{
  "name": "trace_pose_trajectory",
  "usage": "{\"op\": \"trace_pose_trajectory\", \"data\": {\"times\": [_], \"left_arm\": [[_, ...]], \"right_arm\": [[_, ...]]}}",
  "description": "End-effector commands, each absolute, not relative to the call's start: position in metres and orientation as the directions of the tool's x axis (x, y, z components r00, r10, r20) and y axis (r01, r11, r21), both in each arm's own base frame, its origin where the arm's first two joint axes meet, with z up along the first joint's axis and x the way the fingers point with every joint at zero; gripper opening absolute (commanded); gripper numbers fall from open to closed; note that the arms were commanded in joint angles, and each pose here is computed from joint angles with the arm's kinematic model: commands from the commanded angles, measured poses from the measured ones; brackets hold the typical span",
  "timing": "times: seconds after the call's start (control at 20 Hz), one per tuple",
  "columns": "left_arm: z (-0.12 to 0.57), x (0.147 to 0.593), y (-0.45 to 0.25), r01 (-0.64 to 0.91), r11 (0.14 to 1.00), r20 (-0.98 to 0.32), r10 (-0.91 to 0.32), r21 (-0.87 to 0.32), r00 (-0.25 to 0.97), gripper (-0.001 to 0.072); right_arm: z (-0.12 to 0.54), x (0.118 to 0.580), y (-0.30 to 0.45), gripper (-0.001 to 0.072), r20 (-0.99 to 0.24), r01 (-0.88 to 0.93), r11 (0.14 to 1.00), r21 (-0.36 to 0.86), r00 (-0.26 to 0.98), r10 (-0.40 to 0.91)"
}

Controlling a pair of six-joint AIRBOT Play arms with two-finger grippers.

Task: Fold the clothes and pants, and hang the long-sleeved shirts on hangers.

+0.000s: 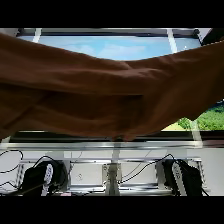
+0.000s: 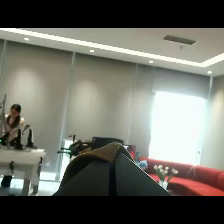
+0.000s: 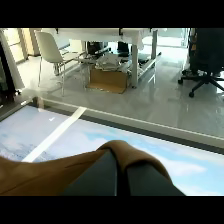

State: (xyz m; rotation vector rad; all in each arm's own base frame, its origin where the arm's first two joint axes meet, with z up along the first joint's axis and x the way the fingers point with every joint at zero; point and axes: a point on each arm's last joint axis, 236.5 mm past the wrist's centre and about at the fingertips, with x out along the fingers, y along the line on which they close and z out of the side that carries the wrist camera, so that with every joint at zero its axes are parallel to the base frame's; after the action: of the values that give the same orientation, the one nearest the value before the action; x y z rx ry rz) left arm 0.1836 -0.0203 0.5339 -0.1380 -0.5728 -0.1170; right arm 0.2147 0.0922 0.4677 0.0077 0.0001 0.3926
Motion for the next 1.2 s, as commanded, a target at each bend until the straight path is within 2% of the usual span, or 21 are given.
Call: {"op": "trace_pose_trajectory", "data": {"times": [0.0,0.25,0.4,0.55,0.65,0.75,0.9,1.15], "left_arm": [[0.501,0.218,-0.023,0.175,0.977,0.437,-0.106,-0.121,0.893,0.0014],[0.376,0.341,-0.02,0.195,0.907,0.048,-0.192,-0.373,0.98,0.0014],[0.3,0.413,-0.025,0.155,0.875,-0.136,-0.242,-0.459,0.961,0.0014],[0.211,0.468,-0.056,0.126,0.852,-0.307,-0.316,-0.509,0.898,0.0015],[0.174,0.504,-0.06,0.075,0.86,-0.322,-0.268,-0.505,0.908,0.0015],[0.159,0.531,-0.051,0.017,0.871,-0.283,-0.178,-0.49,0.942,0.0015],[0.144,0.549,-0.043,-0.034,0.879,-0.256,-0.101,-0.475,0.961,0.0015],[0.094,0.551,-0.05,-0.032,0.905,-0.378,-0.144,-0.424,0.915,0.0014]], "right_arm": [[0.468,0.237,0.079,0.0013,-0.002,-0.364,0.929,0.069,0.931,0.365],[0.404,0.335,0.039,0.0013,-0.19,-0.34,0.893,0.293,0.895,0.404],[0.335,0.395,0.02,0.0013,-0.335,-0.302,0.853,0.425,0.823,0.458],[0.272,0.448,0.031,0.0013,-0.413,-0.284,0.805,0.521,0.742,0.529],[0.235,0.487,0.043,0.0013,-0.429,-0.258,0.791,0.554,0.725,0.538],[0.203,0.523,0.045,0.0014,-0.438,-0.214,0.803,0.556,0.745,0.502],[0.156,0.558,0.038,0.0013,-0.477,-0.148,0.833,0.534,0.76,0.441],[0.079,0.568,0.012,0.0013,-0.633,-0.054,0.903,0.426,0.695,0.34]]}}
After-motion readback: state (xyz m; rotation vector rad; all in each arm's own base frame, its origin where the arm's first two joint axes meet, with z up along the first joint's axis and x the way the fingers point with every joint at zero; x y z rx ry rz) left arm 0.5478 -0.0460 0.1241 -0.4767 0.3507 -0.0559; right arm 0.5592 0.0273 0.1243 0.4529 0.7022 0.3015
